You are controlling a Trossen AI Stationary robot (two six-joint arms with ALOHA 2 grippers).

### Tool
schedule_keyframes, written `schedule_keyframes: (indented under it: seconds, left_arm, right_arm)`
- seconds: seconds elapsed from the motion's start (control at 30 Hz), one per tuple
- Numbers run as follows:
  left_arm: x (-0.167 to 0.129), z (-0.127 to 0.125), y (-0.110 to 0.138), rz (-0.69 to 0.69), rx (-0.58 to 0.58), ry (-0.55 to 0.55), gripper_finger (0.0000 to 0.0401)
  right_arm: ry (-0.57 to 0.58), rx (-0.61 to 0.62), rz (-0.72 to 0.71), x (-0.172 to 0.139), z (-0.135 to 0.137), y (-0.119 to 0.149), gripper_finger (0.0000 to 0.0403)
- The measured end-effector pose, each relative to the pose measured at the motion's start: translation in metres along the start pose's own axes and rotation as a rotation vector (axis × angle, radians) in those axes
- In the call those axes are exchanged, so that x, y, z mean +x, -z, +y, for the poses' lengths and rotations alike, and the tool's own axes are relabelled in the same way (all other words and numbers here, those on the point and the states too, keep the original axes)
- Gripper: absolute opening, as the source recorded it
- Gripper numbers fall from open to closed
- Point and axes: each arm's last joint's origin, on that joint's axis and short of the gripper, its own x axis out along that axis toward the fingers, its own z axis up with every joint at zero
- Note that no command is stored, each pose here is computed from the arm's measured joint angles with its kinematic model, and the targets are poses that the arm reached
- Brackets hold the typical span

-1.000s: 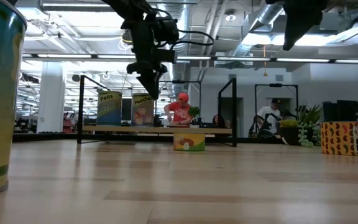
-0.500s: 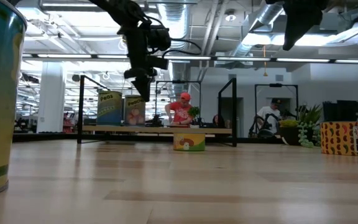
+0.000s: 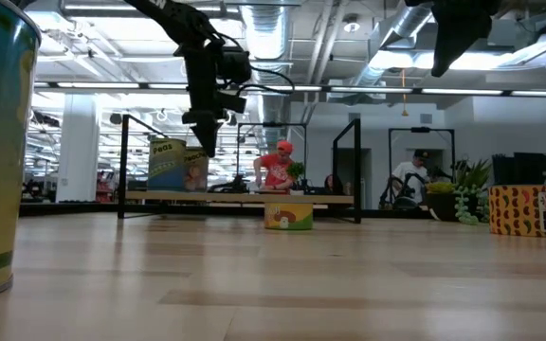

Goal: Pick and place cans onto a shelf
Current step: Put the canned peaches on the shelf, then put the canned carrots on the shelf

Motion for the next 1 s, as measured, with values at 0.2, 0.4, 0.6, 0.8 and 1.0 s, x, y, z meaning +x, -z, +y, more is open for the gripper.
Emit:
schedule_keyframes:
  seconds: [0.2,0.4,0.6,0.8,1.0]
  left_arm:
    - [0.001,0.007,0.007,0.03,-0.037,-0.018,0.0009]
    - [0.002,0.008,0.011,0.061,-0.062,-0.01,0.0009]
    - [-0.002,0.009,0.008,0.046,-0.091,-0.026,0.0009]
    - [-0.035,0.012,-0.014,-0.085,-0.179,-0.02,0.0009]
    - [-0.08,-0.019,-0.026,-0.142,-0.267,0.358,0.0009]
  right_arm:
    - [0.0,0.0,0.0,0.0,0.0,0.0,0.0025]
    - [0.0,0.0,0.0,0.0,0.0,0.0,0.0028]
    - [0.001,0.0,0.0,0.0,0.0,0.0,0.0026]
    - [0.001,-0.001,0.0,0.0,0.0,0.0,0.0027]
    - [0.023,-0.014,0.023,0.0,-0.002,0.002,0.0027]
